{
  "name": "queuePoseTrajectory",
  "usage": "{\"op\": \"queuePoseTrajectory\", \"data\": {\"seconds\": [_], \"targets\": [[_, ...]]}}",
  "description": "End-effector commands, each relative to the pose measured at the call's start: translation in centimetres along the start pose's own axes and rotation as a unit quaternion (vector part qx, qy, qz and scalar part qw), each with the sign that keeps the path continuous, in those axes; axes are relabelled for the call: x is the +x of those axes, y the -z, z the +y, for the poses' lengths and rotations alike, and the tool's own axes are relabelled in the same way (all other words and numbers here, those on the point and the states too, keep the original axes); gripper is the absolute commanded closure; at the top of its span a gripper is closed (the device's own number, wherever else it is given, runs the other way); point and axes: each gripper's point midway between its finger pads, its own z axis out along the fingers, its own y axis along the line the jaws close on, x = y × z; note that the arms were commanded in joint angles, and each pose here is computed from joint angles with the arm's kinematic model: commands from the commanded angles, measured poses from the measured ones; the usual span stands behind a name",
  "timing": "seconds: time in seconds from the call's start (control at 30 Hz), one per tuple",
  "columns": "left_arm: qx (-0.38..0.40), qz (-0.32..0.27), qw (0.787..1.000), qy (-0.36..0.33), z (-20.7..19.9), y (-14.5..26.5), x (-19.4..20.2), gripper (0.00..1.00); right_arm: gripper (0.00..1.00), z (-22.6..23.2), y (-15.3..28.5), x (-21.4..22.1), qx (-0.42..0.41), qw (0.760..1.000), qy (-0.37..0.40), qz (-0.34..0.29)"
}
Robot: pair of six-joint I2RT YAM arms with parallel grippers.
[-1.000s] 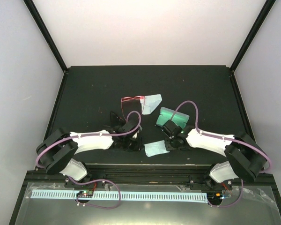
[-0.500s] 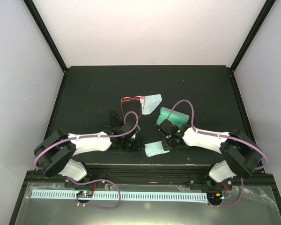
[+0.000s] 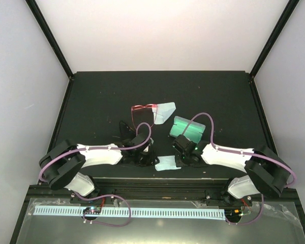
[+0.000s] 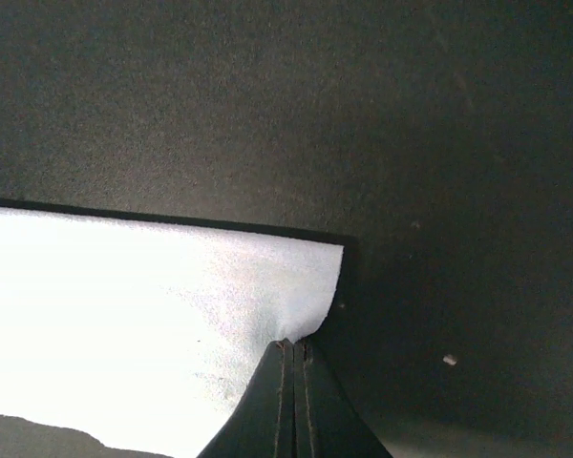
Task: Organize the sunglasses
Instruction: Pick up the glasses cleaning cloth from the center of the board.
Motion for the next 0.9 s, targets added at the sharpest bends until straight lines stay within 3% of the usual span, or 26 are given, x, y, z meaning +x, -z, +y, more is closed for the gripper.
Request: {"op": "queuePoseTrajectory", "data": {"seconds": [0.0, 0.53, 0.73, 0.87], "targets": [[0.0, 0.02, 1.0, 0.009, -0.4, -0.8, 0.7, 0.69, 0.99, -1.9, -1.1, 4.1, 0.028, 0.997, -0.023, 0.068], [-0.041, 0.025, 0.999, 0.002, 0.2, -1.5, 1.1, 0.74, 0.99, -1.5, -0.8, 3.9, 0.02, 0.998, -0.02, 0.057], [-0.069, 0.011, 0.998, -0.005, 0.7, -1.1, 0.7, 0.84, 0.99, -1.5, -0.7, 3.7, 0.018, 0.998, -0.021, 0.053], [-0.073, 0.002, 0.997, -0.008, 0.8, -0.9, 0.4, 0.97, 0.99, -1.4, -0.5, 3.4, 0.018, 0.999, -0.022, 0.046]]}}
